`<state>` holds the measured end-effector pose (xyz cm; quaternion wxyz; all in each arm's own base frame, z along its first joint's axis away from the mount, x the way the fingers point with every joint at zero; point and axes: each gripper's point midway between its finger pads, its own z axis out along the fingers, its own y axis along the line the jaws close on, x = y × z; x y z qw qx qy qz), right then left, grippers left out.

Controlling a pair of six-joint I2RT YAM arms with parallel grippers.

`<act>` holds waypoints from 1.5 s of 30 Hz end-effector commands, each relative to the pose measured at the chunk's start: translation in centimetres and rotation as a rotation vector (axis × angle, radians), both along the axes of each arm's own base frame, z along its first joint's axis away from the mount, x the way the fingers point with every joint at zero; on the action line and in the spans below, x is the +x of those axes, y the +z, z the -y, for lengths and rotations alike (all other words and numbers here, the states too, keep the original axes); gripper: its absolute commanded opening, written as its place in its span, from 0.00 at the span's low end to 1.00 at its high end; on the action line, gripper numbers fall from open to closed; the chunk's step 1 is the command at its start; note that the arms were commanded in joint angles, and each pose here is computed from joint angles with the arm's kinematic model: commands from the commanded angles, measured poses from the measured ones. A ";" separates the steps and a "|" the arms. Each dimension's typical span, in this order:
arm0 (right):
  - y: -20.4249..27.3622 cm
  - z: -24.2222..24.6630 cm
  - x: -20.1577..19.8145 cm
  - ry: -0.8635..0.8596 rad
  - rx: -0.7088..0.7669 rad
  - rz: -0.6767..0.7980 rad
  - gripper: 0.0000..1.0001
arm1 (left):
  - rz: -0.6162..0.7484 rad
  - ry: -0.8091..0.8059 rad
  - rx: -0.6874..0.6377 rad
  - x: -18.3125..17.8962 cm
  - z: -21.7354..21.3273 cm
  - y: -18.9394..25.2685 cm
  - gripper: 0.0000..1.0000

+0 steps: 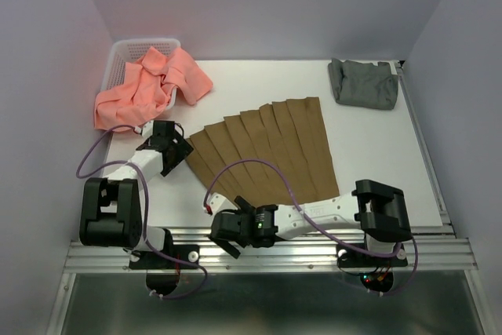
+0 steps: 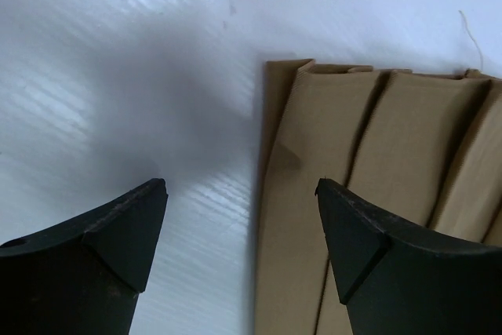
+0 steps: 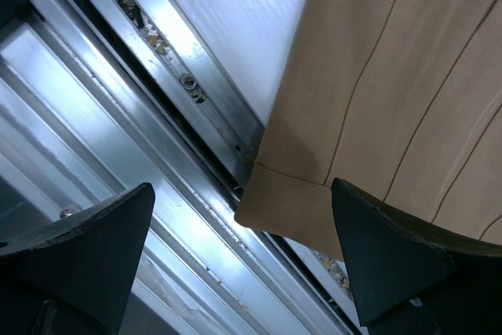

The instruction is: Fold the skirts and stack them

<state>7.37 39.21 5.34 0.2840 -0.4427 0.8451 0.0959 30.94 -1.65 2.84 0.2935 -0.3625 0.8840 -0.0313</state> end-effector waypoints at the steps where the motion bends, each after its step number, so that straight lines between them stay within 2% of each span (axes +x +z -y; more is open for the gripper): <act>1: 1.1 -1.1 0.8 -0.069 0.045 0.033 1.00 | 0.060 -0.059 -0.001 2.4 0.5 0.8 0.89; 7: -0.1 -0.7 0.6 -0.103 0.029 0.015 1.00 | 0.017 -0.071 -0.002 2.6 0.6 -1.4 0.64; 8: -0.2 -0.7 0.6 -0.110 0.031 0.012 0.99 | 0.011 -0.084 -0.008 2.6 0.8 -1.7 0.54; 9: -0.2 -0.7 0.6 -0.113 0.033 0.010 0.98 | 0.000 -0.087 -0.010 2.6 0.9 -2.2 0.49; 11: -0.1 -0.7 0.7 -0.117 0.035 0.013 0.96 | -0.018 -0.089 -0.003 2.4 0.8 -2.8 0.26; 13: 0.2 -0.5 0.9 -0.126 0.016 0.045 0.93 | -0.033 -0.095 0.003 2.7 0.7 -3.2 0.00; 17: 0.3 -0.1 1.6 -0.128 -0.026 0.107 0.81 | -0.033 -0.144 -0.007 3.7 1.3 -3.2 0.00; 21: -0.1 -0.8 1.3 -0.100 -0.044 0.118 0.79 | 0.012 -0.128 0.008 4.5 1.0 -2.2 0.00; 24: -0.4 -1.2 1.0 -0.081 -0.056 0.129 0.73 | 0.031 -0.130 0.010 4.3 1.0 -1.6 0.00; 25: -0.5 -1.3 1.2 -0.084 -0.061 0.136 0.65 | 0.041 -0.132 0.013 4.3 0.9 -1.3 0.00; 28: -0.3 -1.6 1.3 -0.090 -0.063 0.145 0.56 | 0.051 -0.129 0.025 4.2 0.7 -0.9 0.00; 37: -3.2 -0.6 1.4 -0.089 -0.158 0.148 0.54 | 0.043 -0.120 0.051 4.7 0.2 -0.3 0.00; 41: -4.0 0.1 2.1 -0.132 -0.207 0.191 0.46 | 0.048 -0.110 0.068 4.8 -0.1 -0.1 0.00; 45: -2.7 1.0 3.5 -0.179 -0.210 0.280 0.31 | 0.050 -0.111 0.077 4.9 -0.2 0.1 0.00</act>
